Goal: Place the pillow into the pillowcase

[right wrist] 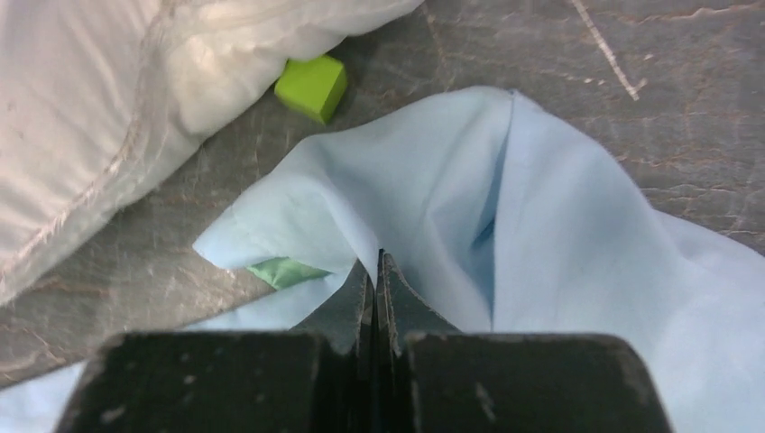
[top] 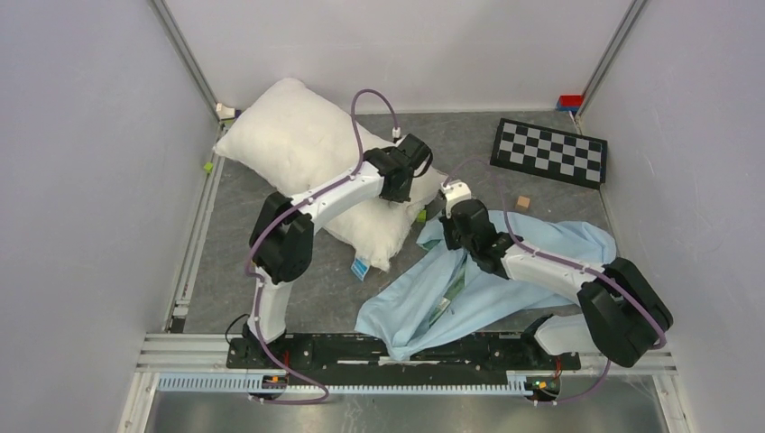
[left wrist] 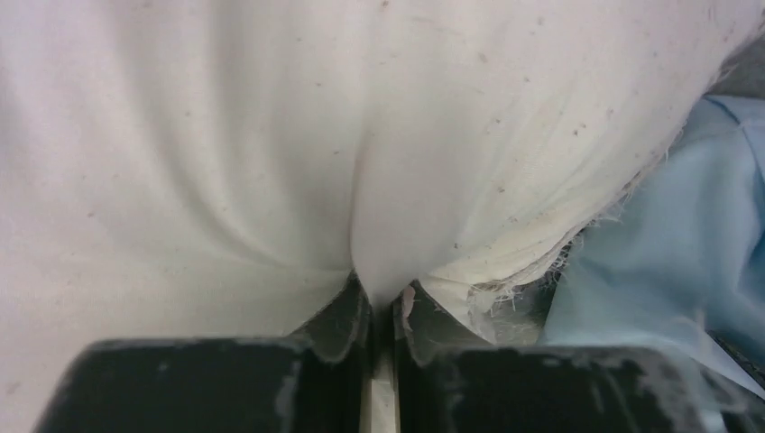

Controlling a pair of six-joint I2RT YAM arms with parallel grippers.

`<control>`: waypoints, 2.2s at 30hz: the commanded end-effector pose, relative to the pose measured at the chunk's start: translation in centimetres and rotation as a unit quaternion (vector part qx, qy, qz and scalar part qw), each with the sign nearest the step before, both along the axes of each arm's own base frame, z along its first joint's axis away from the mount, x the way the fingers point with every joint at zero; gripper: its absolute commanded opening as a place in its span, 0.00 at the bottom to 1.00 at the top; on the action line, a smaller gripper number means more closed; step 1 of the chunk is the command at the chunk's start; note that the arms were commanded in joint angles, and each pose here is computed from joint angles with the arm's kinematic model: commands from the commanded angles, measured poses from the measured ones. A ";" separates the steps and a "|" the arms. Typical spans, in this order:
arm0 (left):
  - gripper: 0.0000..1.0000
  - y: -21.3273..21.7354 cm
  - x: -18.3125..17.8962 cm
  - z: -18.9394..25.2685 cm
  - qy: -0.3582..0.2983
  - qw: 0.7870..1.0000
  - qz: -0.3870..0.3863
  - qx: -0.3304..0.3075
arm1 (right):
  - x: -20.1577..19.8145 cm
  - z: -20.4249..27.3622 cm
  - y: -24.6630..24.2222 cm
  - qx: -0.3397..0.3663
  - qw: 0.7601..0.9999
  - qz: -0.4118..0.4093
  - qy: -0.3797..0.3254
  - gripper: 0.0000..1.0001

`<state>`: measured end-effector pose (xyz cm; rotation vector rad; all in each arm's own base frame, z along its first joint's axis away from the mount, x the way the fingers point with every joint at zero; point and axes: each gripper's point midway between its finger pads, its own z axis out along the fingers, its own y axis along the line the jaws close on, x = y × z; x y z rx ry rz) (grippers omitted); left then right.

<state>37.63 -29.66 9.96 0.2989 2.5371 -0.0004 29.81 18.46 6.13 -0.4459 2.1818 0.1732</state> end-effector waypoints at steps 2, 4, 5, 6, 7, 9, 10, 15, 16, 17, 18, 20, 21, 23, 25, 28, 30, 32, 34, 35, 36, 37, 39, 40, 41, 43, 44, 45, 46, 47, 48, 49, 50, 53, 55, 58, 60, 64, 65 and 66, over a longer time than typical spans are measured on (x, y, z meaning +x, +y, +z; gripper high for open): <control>0.02 3.5 2.0 4.2 -0.037 0.999 0.027 0.001 | 3.3 5.9 0.4 0.088 0.994 -0.053 -0.042 0.00; 0.02 5.0 2.2 8.7 -0.073 0.996 0.037 -0.028 | 4.4 8.0 1.0 0.126 0.989 -0.052 -0.053 0.00; 0.02 5.9 2.0 11.2 -0.091 0.994 0.044 -0.043 | 5.0 9.2 1.4 0.148 0.986 -0.049 -0.060 0.00; 0.02 6.6 1.7 13.2 -0.106 0.991 0.048 -0.058 | 5.7 10.5 1.9 0.166 0.982 -0.047 -0.071 0.00; 0.02 7.4 1.2 15.4 -0.123 0.988 0.050 -0.073 | 6.4 11.7 2.3 0.181 0.979 -0.051 -0.082 0.00; 0.02 9.1 0.2 18.7 -0.152 0.983 0.060 -0.087 | 8.0 14.1 2.9 0.211 0.970 -0.060 -0.104 0.00; 0.02 9.9 -0.3 19.8 -0.164 0.980 0.067 -0.090 | 8.9 14.8 3.0 0.225 0.966 -0.068 -0.110 0.00; 0.02 12.1 -3.3 23.9 -0.200 0.967 0.079 -0.138 | 14.2 16.2 5.4 0.282 0.950 -0.074 -0.115 0.00; 0.02 12.0 -3.8 24.1 -0.198 0.966 0.074 -0.150 | 15.2 16.3 6.3 0.285 0.950 -0.068 -0.112 0.07; 0.02 11.6 -4.2 24.2 -0.193 0.966 0.067 -0.161 | 16.2 15.2 7.2 0.279 0.953 -0.064 -0.095 0.24; 0.02 11.4 -4.6 24.3 -0.189 0.965 0.063 -0.171 | 17.0 15.0 7.6 0.268 0.958 -0.064 -0.083 0.42; 0.02 11.4 -5.1 24.6 -0.188 0.964 0.059 -0.179 | 17.6 14.7 7.9 0.237 0.967 -0.054 -0.070 0.71; 0.02 11.8 -5.4 24.9 -0.192 0.963 0.061 -0.178 | 17.2 15.3 7.6 0.232 0.968 -0.053 -0.079 0.79; 0.02 12.8 -5.5 25.5 -0.202 0.961 0.070 -0.172 | 15.6 15.8 7.1 0.218 0.971 -0.043 -0.089 0.83; 0.02 13.6 -5.4 26.3 -0.212 0.957 0.082 -0.181 | 13.2 16.1 7.0 0.207 0.974 -0.031 -0.090 0.84; 0.02 14.8 -4.6 27.5 -0.225 0.946 0.109 -0.205 | 8.4 14.6 7.7 0.209 0.974 -0.002 -0.088 0.79; 0.02 15.5 -3.8 28.7 -0.236 0.936 0.125 -0.231 | 5.6 13.8 8.6 0.210 0.974 0.021 -0.085 0.77; 0.02 16.0 -2.9 29.7 -0.240 0.926 0.138 -0.256 | 3.4 12.2 9.3 0.204 0.975 0.036 -0.074 0.74; 0.02 16.4 -2.2 30.9 -0.249 0.916 0.149 -0.277 | 1.0 10.9 10.9 0.208 0.974 0.067 -0.064 0.69; 0.02 16.5 -1.8 31.3 -0.252 0.912 0.152 -0.286 | -0.1 10.7 12.3 0.209 0.972 0.089 -0.063 0.68; 0.02 16.7 -1.4 31.7 -0.254 0.909 0.157 -0.292 | -1.1 10.4 13.6 0.205 0.971 0.108 -0.061 0.68; 0.02 16.8 -0.9 32.0 -0.252 0.906 0.159 -0.301 | -1.8 9.9 14.7 0.196 0.971 0.125 -0.059 0.67; 0.02 17.1 -0.1 32.6 -0.250 0.900 0.164 -0.317 | -3.0 9.0 17.0 0.185 0.969 0.154 -0.057 0.66; 0.02 17.2 0.2 32.9 -0.251 0.898 0.165 -0.320 | -3.3 8.5 18.0 0.180 0.968 0.165 -0.053 0.66; 0.02 17.3 0.5 33.2 -0.251 0.898 0.166 -0.322 | -3.5 8.2 18.8 0.178 0.967 0.175 -0.052 0.66; 0.02 17.4 0.9 33.7 -0.253 0.896 0.165 -0.326 | -4.1 6.8 20.4 0.167 0.966 0.191 -0.042 0.66; 0.02 17.5 1.2 33.7 -0.252 0.896 0.167 -0.325 | -4.2 6.1 21.0 0.159 0.967 0.197 -0.037 0.66; 0.02 17.5 1.4 33.9 -0.252 0.895 0.168 -0.326 | -4.4 5.1 21.6 0.148 0.968 0.202 -0.029 0.66; 0.02 17.5 1.6 34.0 -0.253 0.895 0.166 -0.327 | -4.5 4.4 22.0 0.139 0.969 0.204 -0.024 0.66; 0.02 17.5 1.8 34.1 -0.253 0.895 0.165 -0.328 | -4.7 3.3 22.3 0.130 0.970 0.206 -0.017 0.66; 0.02 17.5 1.9 34.1 -0.252 0.896 0.164 -0.328 | -4.8 2.5 22.5 0.122 0.971 0.206 -0.011 0.66; 0.02 17.5 2.0 34.0 -0.250 0.896 0.163 -0.328 | -4.8 1.8 22.5 0.115 0.972 0.205 -0.007 0.67; 0.02 17.5 2.1 34.0 -0.249 0.897 0.162 -0.329 | -4.9 1.1 22.6 0.107 0.973 0.203 -0.003 0.67; 0.02 17.5 2.3 33.9 -0.248 0.897 0.161 -0.327 | -5.0 -0.5 22.4 0.088 0.975 0.202 0.004 0.64; 0.02 17.5 2.4 33.8 -0.247 0.898 0.163 -0.326 | -5.1 -1.1 22.4 0.081 0.976 0.203 0.006 0.55; 0.02 17.6 2.7 33.6 -0.246 0.899 0.162 -0.323 | -5.4 -0.9 22.9 0.074 0.974 0.213 0.006 0.33; 0.02 17.6 2.9 33.5 -0.245 0.900 0.162 -0.321 | -6.0 0.1 23.7 0.076 0.971 0.229 0.001 0.13; 0.02 17.2 2.9 33.2 -0.238 0.902 0.153 -0.325 | -9.1 4.6 26.1 0.114 0.952 0.283 -0.015 0.00; 0.02 17.0 2.8 33.1 -0.234 0.903 0.149 -0.328 | -10.3 5.8 26.8 0.131 0.945 0.300 -0.016 0.00; 0.03 16.8 2.8 32.9 -0.230 0.904 0.148 -0.329 | -11.2 6.5 27.2 0.143 0.939 0.312 -0.016 0.00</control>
